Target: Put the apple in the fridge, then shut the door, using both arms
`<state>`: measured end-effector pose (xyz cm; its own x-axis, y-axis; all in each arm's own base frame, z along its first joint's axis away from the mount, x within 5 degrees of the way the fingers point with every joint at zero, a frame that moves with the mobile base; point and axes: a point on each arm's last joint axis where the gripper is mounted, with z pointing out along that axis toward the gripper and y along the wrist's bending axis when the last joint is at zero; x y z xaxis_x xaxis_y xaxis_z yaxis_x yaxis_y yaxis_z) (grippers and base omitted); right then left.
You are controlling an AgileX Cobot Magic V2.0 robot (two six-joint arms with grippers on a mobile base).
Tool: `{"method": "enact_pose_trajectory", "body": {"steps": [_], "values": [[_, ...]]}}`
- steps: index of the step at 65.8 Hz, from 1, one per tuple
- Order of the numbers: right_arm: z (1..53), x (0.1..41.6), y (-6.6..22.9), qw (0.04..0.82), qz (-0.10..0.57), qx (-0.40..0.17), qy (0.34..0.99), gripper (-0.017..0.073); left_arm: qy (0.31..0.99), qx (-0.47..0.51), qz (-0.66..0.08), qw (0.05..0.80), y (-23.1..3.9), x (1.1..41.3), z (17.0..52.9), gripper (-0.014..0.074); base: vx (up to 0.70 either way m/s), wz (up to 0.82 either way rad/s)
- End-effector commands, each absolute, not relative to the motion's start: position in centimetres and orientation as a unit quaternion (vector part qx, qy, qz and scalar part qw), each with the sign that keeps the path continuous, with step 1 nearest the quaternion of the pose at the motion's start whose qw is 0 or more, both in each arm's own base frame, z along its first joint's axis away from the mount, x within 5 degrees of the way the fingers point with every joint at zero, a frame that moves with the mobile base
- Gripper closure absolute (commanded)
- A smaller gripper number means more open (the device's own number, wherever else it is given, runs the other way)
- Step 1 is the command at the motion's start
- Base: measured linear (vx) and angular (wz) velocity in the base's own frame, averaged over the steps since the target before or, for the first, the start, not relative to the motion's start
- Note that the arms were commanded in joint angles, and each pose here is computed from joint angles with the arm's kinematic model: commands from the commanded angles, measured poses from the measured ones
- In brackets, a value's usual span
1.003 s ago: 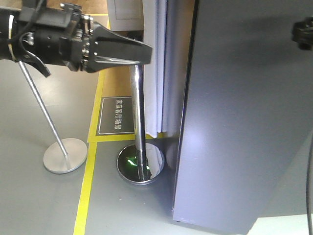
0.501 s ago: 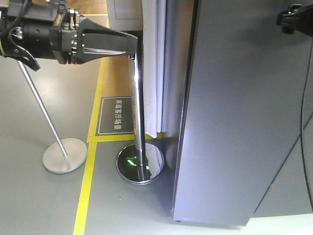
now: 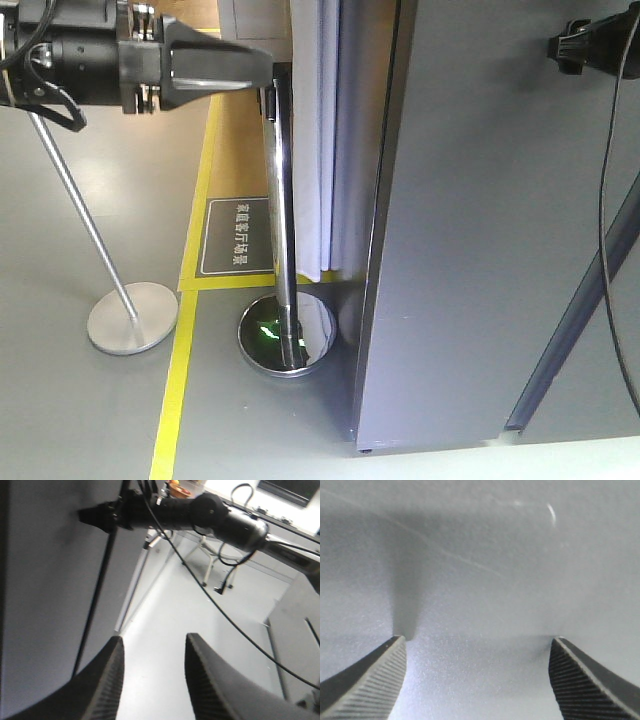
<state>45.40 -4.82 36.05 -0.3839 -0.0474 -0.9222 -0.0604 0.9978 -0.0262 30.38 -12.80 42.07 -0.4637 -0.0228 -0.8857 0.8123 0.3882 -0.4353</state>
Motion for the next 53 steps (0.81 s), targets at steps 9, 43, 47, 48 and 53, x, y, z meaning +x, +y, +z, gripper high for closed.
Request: {"method": "enact_pose_trajectory", "body": {"steps": [9, 43, 47, 48, 53], "values": [[43.4, 41.8, -2.8, 0.605, 0.021, -0.066, 0.793, 0.0023, 0.715, 0.233, -0.413, 0.514, -10.4, 31.1, 44.0, 0.0313, 0.00, 0.00], [51.1, 28.3, 7.2, 0.549, 0.164, -0.319, 0.755, 0.0568, 0.734, 0.201, -0.384, 0.523, -2.4, 30.4, 44.6, 0.0603, 0.00, 0.00], [51.3, 27.1, 8.0, 0.535, 0.179, -0.341, 0.752, 0.0564, 0.731, 0.212, -0.386, 0.521, -2.1, 29.5, 45.0, 0.0602, 0.00, 0.00], [51.4, 26.9, 8.1, 0.533, 0.181, -0.346, 0.751, 0.0564, 0.730, 0.215, -0.386, 0.521, -2.1, 29.3, 45.2, 0.0602, 0.00, 0.00], [51.7, 25.7, 8.8, 0.522, 0.191, -0.366, 0.746, 0.0564, 0.724, 0.235, -0.389, 0.518, -2.1, 27.9, 45.9, 0.0602, 0.00, 0.00]]}}
